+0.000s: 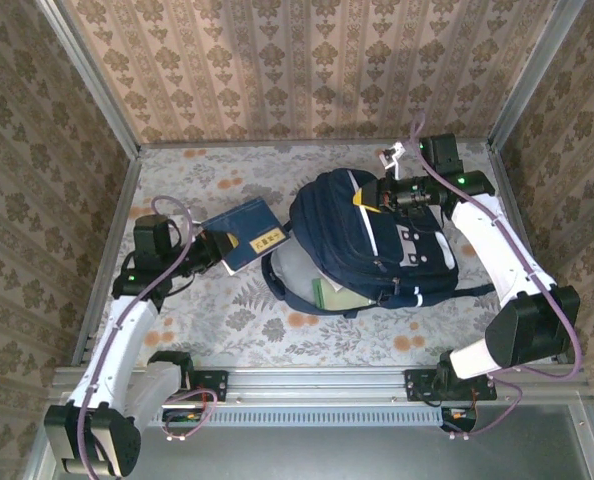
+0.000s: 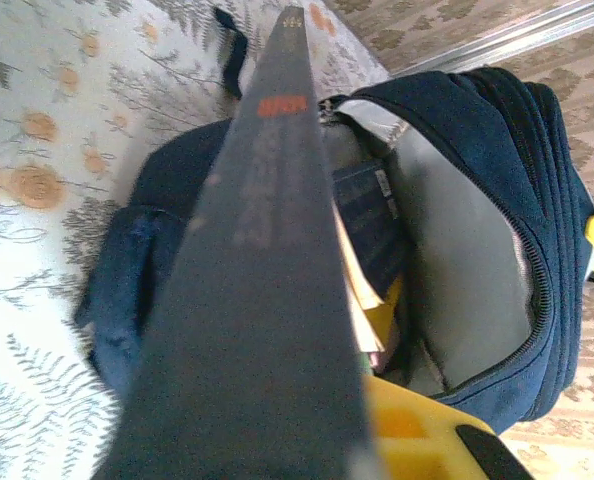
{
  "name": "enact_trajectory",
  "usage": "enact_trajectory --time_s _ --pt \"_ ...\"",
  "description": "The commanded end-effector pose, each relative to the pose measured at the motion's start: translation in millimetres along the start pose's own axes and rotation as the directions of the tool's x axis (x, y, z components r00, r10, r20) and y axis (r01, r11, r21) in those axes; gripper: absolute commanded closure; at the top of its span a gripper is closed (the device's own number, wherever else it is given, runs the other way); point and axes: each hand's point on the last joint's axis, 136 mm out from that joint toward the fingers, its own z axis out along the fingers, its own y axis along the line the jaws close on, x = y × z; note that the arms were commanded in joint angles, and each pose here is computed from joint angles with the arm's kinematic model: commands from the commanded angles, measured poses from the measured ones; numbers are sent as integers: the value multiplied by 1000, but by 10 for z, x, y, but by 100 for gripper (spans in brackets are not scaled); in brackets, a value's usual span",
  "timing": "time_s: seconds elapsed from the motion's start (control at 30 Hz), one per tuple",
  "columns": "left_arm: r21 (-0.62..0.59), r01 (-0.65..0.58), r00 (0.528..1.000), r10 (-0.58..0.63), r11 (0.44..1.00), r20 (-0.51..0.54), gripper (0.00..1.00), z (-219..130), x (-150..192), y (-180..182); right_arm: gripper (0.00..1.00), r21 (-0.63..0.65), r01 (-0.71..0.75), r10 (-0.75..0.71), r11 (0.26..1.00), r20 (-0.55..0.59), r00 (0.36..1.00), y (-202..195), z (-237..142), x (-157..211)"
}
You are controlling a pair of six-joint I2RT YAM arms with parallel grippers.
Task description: Pack books, pencil case, and school supplies into a backpack
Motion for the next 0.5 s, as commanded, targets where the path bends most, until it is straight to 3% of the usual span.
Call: enact_trajectory --time_s 0.0,0.47 --pt "185 13 999 -4 983 -50 100 81 46 -303 100 -243 129 -127 961 27 992 610 -164 -41" --pt "337 83 994 -53 938 -99 100 716 269 -347 100 -340 133 -125 931 43 991 840 -268 -120"
